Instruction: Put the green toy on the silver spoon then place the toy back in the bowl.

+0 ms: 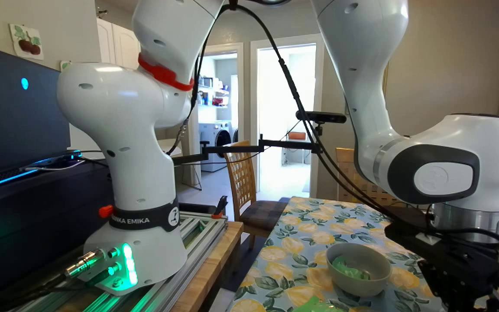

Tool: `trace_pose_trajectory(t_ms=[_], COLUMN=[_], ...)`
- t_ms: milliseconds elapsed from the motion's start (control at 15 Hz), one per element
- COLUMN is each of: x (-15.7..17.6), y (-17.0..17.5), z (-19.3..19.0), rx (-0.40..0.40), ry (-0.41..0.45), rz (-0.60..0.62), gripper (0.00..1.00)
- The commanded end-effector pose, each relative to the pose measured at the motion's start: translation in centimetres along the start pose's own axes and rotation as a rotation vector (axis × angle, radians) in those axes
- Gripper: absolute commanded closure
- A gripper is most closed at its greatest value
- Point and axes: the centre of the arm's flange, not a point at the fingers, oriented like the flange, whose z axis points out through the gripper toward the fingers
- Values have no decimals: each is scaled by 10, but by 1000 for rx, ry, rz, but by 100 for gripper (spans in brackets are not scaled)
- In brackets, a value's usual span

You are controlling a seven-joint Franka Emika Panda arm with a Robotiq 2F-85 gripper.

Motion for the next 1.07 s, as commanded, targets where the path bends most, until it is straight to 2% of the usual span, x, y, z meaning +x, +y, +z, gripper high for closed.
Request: trace_pose_trajectory(t_ms=[0,733,800,867,1000], x=[8,7,8,8,8], y=[2,1,1,1,2], z=[8,14,15,15,14], rx=[-5,-15,-16,-15,-15], ry=[3,-8,-10,-11,-10], rz=[2,-8,-8,-7,-5], gripper=[99,99,71,70,56])
